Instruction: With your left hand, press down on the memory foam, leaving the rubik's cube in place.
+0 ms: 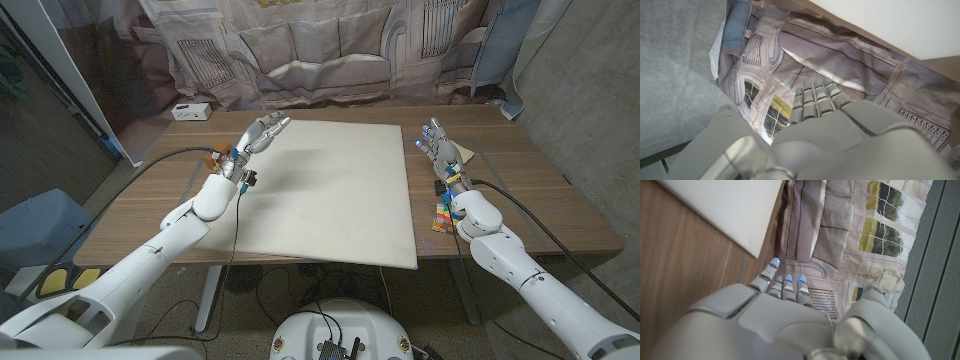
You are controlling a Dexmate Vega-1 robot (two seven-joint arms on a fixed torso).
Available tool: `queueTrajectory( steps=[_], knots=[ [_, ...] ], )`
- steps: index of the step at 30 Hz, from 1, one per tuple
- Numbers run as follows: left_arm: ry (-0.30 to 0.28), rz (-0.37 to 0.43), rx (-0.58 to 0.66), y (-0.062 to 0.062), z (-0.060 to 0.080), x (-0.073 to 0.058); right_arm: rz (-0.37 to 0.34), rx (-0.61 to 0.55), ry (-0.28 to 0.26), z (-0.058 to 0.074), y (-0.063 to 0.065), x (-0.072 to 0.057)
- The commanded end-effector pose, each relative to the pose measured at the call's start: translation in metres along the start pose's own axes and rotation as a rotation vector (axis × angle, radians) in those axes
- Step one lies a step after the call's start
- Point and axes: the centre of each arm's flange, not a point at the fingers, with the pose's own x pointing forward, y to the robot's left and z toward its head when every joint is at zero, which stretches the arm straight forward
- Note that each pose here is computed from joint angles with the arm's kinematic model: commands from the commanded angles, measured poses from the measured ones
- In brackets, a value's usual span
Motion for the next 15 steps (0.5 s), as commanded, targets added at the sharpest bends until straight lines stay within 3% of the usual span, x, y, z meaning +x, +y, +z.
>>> queueTrajectory(
  steps=[1, 15],
  knots=[
    [-0.027, 0.003, 0.157, -0.0005, 0.0123, -0.0053, -0.002, 0.003, -0.001, -0.0001, 0.0025, -0.0041],
    [-0.038, -0.027, 0.235, -0.0081, 0.0199, -0.0021, -0.016, 0.004, -0.006, 0.0028, -0.0008, -0.0124]
  ],
)
